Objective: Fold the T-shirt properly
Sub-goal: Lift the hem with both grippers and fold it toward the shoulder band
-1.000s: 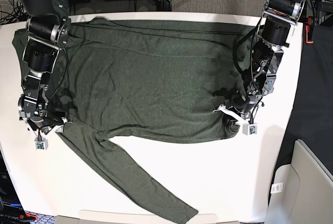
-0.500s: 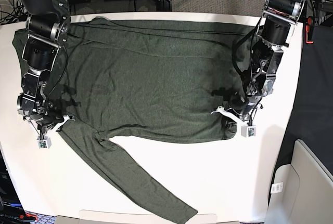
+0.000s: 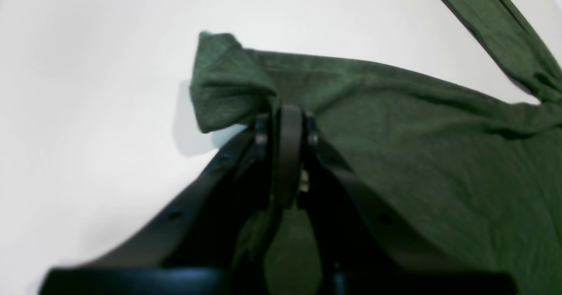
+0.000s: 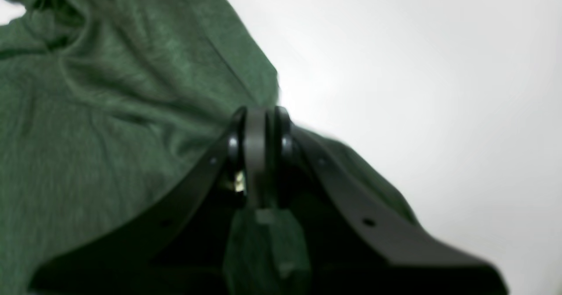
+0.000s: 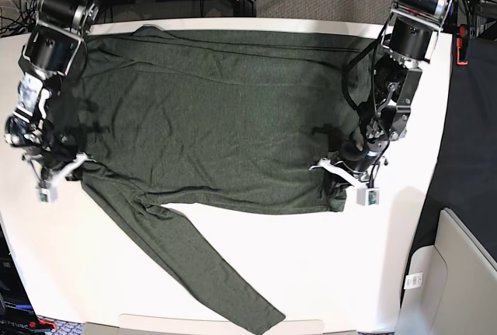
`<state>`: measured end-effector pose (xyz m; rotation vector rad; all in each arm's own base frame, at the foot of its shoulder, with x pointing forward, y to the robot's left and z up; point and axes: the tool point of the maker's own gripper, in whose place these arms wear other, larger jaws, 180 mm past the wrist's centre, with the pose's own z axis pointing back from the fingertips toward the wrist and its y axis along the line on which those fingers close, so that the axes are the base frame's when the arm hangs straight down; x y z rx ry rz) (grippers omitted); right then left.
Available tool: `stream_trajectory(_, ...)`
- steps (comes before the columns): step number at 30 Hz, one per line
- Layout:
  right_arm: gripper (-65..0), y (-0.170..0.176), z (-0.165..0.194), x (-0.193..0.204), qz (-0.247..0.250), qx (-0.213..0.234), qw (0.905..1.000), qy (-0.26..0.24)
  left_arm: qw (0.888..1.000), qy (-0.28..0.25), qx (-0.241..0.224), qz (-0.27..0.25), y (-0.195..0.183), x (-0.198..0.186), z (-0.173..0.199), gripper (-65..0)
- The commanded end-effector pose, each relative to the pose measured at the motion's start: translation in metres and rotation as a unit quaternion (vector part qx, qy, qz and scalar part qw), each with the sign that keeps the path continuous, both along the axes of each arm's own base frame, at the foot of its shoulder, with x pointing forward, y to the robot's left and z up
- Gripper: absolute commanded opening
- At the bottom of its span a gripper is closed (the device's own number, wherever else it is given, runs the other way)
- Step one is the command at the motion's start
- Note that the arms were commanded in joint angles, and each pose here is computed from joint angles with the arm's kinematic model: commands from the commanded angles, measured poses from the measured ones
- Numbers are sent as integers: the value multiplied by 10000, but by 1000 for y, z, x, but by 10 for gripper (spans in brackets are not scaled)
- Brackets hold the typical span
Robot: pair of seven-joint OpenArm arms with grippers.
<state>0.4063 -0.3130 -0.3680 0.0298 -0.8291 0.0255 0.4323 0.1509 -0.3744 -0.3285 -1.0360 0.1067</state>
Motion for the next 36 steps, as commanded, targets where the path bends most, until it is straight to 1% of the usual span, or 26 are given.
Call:
stream_trajectory(1,-632,-12,29,10,-82,-24,9990,-432,9992,-343,19,206,19,11,22,-650)
stream_trajectory(3,-632,-16,33,0,-165,54,9987,-473,9986,-378,-42,375,30,8,23,-650)
stream_trajectory(4,-632,-24,37,-6,-238,33,9985,-483,9982,-423,-67,423,33,8,27,-650)
stream_trajectory(6,-632,-32,41,-13,-323,75,9982,-507,9980,-429,-89,459,36,2,26,-650)
stream_trajectory(8,-632,-33,43,-14,-346,129,9978,-553,9978,-425,-107,498,38,-2,25,-650)
stream_trajectory(11,-625,-35,46,-11,-328,-28,9980,-531,9978,-406,-110,507,39,-4,23,-650)
stream_trajectory(12,-607,-35,51,-5,-317,-137,9979,-553,9978,-413,-112,504,39,-4,24,-650)
stream_trajectory(14,-549,-33,58,6,-193,-502,9974,-489,9980,-409,-108,473,36,-4,23,-650)
stream_trajectory(15,-510,-34,61,11,-119,-765,9961,-417,9980,-401,-107,473,36,-5,23,-650)
stream_trajectory(17,-441,-36,65,19,-10,-1322,9910,-232,9980,-401,-107,473,36,-5,23,-650)
stream_trajectory(19,-384,-34,65,24,189,-1899,9816,-6,9980,-401,-107,473,36,-5,23,-650)
stream_trajectory(20,-367,-28,64,28,333,-2128,9765,38,9980,-401,-107,473,36,-5,23,-650)
stream_trajectory(22,-352,-21,62,33,632,-2667,9616,159,9979,-407,-110,487,37,-4,23,-650)
stream_trajectory(23,-352,-20,59,33,710,-2825,9564,223,9979,-407,-110,487,37,-4,23,-650)
stream_trajectory(24,-352,-20,55,33,757,-2894,9537,309,9979,-415,-110,487,37,-4,24,-650)
stream_trajectory(25,-352,-18,55,36,796,-2902,9531,315,9979,-415,-110,487,37,-4,24,-650)
stream_trajectory(28,-354,-19,38,34,794,-2679,9588,516,9979,-415,-110,487,37,-4,24,-650)
stream_trajectory(30,-356,-18,34,38,787,-2505,9635,510,9979,-412,-109,480,37,-4,24,-650)
stream_trajectory(36,-356,-14,14,40,851,-2201,9704,507,9979,-412,-109,480,37,-4,24,-650)
